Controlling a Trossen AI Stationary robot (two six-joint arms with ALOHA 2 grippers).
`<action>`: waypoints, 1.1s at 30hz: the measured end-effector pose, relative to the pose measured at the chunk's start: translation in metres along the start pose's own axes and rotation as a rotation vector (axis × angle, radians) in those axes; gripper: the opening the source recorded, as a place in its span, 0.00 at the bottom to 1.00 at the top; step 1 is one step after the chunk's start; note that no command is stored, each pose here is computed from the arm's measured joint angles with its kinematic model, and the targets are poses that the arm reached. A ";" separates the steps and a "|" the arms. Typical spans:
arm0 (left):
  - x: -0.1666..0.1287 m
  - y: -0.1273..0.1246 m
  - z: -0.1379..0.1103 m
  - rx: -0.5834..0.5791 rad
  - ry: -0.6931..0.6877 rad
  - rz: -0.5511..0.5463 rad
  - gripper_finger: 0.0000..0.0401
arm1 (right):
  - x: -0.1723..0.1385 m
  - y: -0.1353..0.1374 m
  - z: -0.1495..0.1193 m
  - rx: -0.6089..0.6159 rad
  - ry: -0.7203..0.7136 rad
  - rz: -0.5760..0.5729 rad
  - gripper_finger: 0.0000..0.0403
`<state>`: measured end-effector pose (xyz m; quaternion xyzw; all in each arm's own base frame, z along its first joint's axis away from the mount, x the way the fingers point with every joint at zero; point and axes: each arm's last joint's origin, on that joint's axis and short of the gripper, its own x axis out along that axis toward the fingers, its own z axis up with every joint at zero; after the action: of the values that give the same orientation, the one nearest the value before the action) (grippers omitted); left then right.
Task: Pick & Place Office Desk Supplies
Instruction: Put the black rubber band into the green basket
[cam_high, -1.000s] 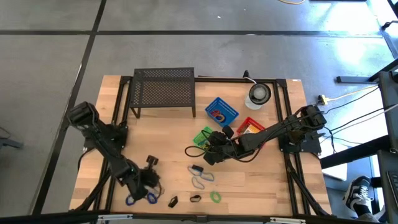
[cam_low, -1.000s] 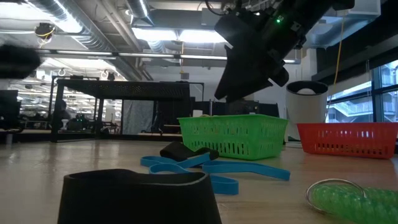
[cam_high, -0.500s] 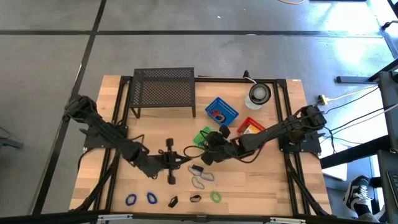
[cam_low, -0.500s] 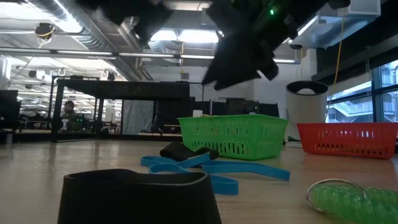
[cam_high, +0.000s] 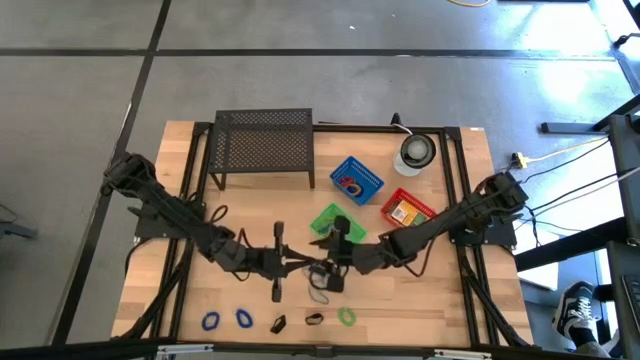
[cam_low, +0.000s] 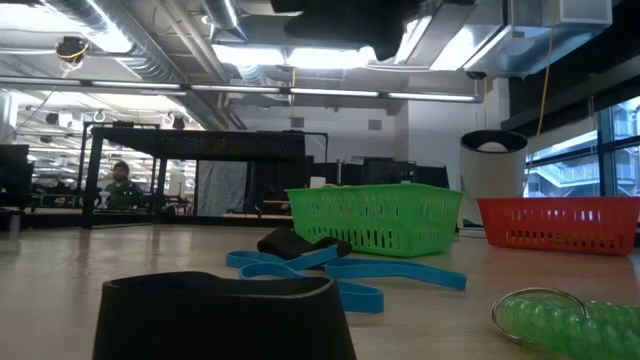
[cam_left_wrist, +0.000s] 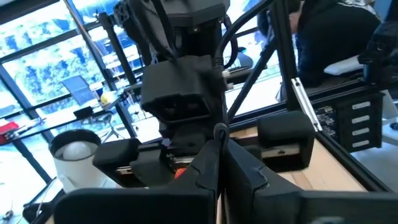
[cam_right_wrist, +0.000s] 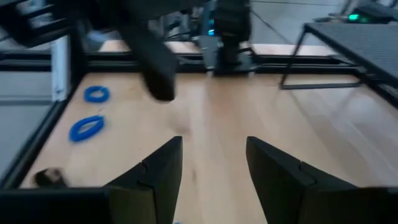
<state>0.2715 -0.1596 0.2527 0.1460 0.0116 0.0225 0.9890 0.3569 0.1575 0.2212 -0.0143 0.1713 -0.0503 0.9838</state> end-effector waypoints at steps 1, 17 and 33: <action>0.000 0.001 0.000 -0.005 0.000 0.003 0.02 | 0.001 -0.001 0.000 0.010 -0.002 -0.008 0.44; 0.008 0.015 -0.013 -0.065 0.038 0.049 0.02 | 0.008 -0.013 0.007 0.031 -0.041 0.036 0.44; 0.010 0.019 -0.015 -0.060 0.047 0.068 0.02 | 0.010 -0.017 0.011 0.061 -0.067 0.027 0.37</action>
<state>0.2804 -0.1366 0.2441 0.1163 0.0293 0.0600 0.9910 0.3685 0.1392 0.2288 0.0164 0.1369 -0.0415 0.9896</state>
